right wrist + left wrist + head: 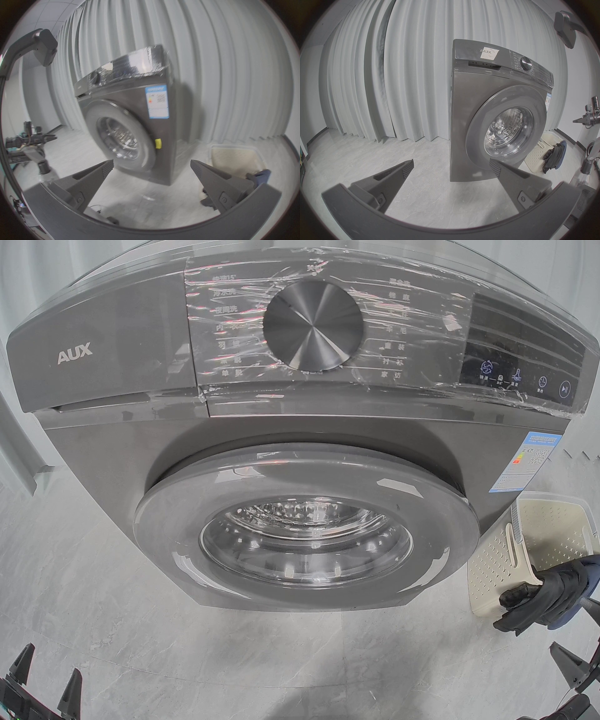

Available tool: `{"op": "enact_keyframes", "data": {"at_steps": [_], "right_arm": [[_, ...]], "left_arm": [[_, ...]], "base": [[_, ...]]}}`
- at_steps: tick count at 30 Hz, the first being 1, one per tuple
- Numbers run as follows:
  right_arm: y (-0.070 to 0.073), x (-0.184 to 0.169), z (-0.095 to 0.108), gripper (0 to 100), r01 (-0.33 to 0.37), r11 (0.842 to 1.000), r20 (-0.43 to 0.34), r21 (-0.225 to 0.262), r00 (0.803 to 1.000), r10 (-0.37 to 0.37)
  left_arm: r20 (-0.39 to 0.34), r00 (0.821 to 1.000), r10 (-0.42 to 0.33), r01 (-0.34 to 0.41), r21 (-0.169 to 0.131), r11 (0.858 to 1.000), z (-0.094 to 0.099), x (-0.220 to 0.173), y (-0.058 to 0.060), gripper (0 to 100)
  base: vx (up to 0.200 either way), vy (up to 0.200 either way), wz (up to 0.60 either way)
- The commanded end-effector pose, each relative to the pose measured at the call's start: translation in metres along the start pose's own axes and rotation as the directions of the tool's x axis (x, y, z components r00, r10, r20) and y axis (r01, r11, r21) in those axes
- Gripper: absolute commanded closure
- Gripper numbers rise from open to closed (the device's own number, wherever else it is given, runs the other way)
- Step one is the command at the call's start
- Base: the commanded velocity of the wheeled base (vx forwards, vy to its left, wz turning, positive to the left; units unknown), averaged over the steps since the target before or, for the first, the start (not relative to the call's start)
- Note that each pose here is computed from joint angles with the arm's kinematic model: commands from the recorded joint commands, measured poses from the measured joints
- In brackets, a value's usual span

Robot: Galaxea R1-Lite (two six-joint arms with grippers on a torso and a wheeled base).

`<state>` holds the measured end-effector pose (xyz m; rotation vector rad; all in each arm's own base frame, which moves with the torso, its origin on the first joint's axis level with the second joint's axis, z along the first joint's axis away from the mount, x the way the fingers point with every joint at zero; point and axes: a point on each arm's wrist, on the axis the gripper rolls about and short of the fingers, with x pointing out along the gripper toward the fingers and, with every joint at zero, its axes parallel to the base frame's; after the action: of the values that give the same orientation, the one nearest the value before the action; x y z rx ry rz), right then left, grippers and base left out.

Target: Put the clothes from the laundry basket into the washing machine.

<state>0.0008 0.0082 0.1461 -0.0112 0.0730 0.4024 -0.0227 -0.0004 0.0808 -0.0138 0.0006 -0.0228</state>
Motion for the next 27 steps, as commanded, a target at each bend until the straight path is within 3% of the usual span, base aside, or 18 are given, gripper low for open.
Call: {"op": "enact_keyframes", "data": {"at_steps": [1,6,11,15,20,24,27], "right_arm": [[-0.014,0.053,0.007,0,-0.171,0.978,-0.161,0.119,0.969,0.189],[-0.013,0.075,0.011,0,-0.253,0.959,-0.190,0.128,0.943,0.274],[-0.018,0.103,0.020,0,-0.214,0.969,-0.204,0.124,0.950,0.236],[-0.021,0.122,0.018,0,-0.168,0.975,-0.223,0.147,0.954,0.198],[-0.014,0.148,0.023,0,-0.145,0.978,-0.206,0.149,0.963,0.174],[0.003,0.171,0.022,0,-0.144,0.977,-0.198,0.157,0.965,0.174],[0.007,0.185,0.018,0,-0.127,0.977,-0.193,0.171,0.968,0.160]], "left_arm": [[-0.001,1.000,-0.002,0.002,0.000,1.000,-0.005,0.000,0.000,0],[-0.001,1.000,0.000,0.000,0.000,1.000,-0.005,0.000,0.000,0],[-0.001,1.000,-0.002,0.002,0.000,1.000,-0.005,0.000,0.000,0],[-0.001,1.000,-0.002,0.002,0.000,1.000,-0.005,0.000,0.000,0],[-0.001,1.000,-0.002,0.002,0.000,1.000,-0.005,0.000,0.000,0],[-0.001,1.000,-0.002,0.002,0.000,1.000,-0.005,0.000,0.000,0],[-0.001,1.000,-0.002,0.002,0.000,1.000,-0.005,0.000,0.000,0]], "base": [[0.000,0.000,0.00],[0.000,0.000,0.00],[0.000,0.000,0.00],[0.000,0.000,0.00],[0.000,0.000,0.00],[0.000,0.000,0.00],[0.000,0.000,0.00]]}}
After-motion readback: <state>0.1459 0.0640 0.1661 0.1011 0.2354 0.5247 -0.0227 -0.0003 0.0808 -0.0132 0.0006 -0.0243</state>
